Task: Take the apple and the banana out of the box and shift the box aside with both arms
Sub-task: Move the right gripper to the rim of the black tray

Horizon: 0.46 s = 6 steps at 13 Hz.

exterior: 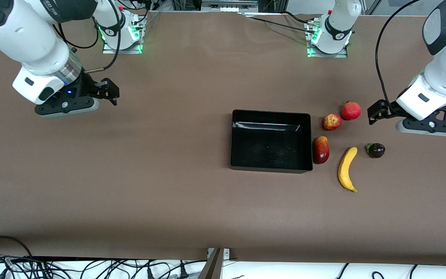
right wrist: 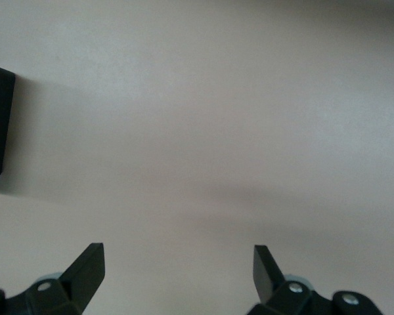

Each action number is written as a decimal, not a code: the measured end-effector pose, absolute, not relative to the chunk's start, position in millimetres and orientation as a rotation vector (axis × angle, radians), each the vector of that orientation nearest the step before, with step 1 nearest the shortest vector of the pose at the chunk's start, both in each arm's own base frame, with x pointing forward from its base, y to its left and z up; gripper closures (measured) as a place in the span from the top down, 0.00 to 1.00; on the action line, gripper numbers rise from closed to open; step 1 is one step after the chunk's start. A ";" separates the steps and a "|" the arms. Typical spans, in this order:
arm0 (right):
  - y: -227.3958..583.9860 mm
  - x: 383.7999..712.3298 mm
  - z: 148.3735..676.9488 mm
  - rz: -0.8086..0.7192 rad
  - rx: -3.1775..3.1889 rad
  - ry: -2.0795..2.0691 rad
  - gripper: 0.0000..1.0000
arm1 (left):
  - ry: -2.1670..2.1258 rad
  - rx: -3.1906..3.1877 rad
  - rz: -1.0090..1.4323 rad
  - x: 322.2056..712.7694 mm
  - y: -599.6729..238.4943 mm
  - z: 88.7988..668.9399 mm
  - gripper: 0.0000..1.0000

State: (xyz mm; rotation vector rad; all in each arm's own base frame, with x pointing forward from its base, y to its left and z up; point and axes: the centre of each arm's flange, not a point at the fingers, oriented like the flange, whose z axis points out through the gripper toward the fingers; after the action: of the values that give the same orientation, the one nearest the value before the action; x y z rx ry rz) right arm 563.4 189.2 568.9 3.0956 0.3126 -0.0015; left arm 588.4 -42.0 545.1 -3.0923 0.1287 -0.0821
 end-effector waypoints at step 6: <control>213.5 556.5 561.2 -0.051 3.144 0.360 1.00 | 0.173 -3.088 0.017 578.6 -39.5 543.7 1.00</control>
State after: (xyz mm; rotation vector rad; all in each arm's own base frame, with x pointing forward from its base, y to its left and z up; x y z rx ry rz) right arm 556.5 213.5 561.2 3.1438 0.3597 -0.0512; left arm 578.6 -39.5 543.7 -3.0877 0.1734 0.0166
